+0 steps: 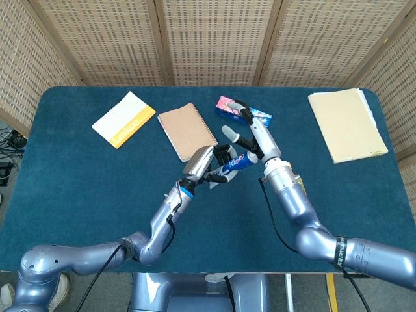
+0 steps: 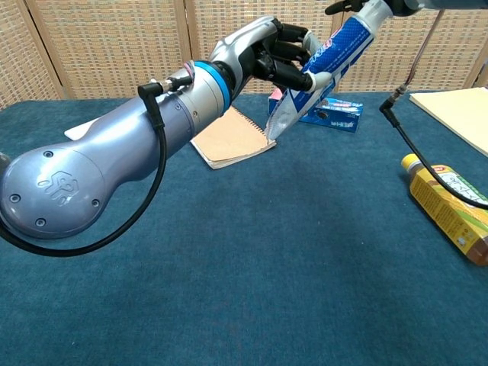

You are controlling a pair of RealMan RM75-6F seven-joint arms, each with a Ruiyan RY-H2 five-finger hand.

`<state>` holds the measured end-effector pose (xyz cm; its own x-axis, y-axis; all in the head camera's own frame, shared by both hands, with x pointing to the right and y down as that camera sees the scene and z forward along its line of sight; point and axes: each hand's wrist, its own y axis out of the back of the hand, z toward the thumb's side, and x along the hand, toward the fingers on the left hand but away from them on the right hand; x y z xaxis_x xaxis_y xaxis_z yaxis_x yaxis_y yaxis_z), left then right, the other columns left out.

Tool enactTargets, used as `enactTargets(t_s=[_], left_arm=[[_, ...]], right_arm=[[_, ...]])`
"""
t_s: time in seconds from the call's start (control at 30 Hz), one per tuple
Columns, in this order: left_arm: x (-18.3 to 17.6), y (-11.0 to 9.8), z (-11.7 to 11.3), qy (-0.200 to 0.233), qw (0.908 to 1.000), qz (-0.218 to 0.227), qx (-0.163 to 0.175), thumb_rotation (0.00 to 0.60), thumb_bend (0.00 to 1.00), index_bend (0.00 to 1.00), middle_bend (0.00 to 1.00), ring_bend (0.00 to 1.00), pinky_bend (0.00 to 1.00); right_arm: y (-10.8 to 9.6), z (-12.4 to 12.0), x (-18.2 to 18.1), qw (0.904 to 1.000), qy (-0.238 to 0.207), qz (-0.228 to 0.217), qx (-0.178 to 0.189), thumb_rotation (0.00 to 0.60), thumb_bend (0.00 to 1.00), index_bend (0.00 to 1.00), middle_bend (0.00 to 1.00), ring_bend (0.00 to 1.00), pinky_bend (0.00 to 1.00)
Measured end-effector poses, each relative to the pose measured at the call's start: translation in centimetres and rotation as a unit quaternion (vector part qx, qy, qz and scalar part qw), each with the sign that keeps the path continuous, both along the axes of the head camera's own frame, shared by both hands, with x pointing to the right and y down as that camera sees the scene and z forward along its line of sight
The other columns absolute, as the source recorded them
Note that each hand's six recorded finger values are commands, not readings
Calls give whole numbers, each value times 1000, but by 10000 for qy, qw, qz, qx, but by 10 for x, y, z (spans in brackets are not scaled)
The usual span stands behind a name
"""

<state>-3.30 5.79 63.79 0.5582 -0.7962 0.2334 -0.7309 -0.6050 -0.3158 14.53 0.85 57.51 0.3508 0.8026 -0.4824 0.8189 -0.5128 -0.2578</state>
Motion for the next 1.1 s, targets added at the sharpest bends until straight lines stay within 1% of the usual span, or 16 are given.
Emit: enactTargets(t_s=[0.23,0.33,0.4,0.5,0.7,0.8,0.9,0.97,1.0,1.03,1.07,1.1], left_arm=[[-2,-1,1,-21,10000,-33,-10,600,568,755,584,525,531],[-7,-2,3,-94,9999,-40,-7,600,569,755,584,526,531],[-12,-2,5,-162,9999,-36,21,600,568,755,584,525,531],[-22,-4,9,-329,9994,-14,106,600,569,755,584,526,531],[-51,-8,21,-834,9959,126,331,600,569,755,584,526,531],[-69,-6,30,-1213,9909,303,497,600,568,755,584,526,530],[-91,-1,39,-1682,9813,577,736,600,568,754,584,526,530],[-107,3,46,-2001,9725,773,902,600,559,745,582,525,528],[-114,5,48,-2142,9681,856,975,600,541,722,567,519,521],[-124,7,52,-2317,9622,960,1060,600,510,689,542,505,506],[-131,9,54,-2431,9581,1040,1106,600,424,605,474,461,468],[-137,11,56,-2527,9544,1116,1131,600,296,478,360,382,407]], right_arm=[[-2,-2,2,10000,57,-17,18,24,0,137,53,0,0],[-6,-5,6,9997,166,-19,150,23,0,137,54,0,0],[-12,-8,13,9991,303,-18,301,23,0,137,55,0,0],[-19,-13,24,9980,458,25,427,21,0,138,55,0,0],[-30,-21,51,9938,882,61,672,20,0,137,55,0,0],[-29,-20,69,9896,1215,6,766,18,0,137,55,0,0],[-23,-15,89,9833,1616,-88,837,16,0,134,53,0,0],[-19,-11,102,9776,1905,-163,876,11,0,128,50,0,0],[-16,-9,108,9744,2050,-209,896,10,0,122,47,0,0],[-14,-7,114,9708,2199,-257,925,10,0,116,44,0,0],[-10,-4,123,9654,2401,-327,967,10,0,111,41,0,0],[-8,-1,129,9610,2551,-380,1000,8,0,101,35,0,0]])
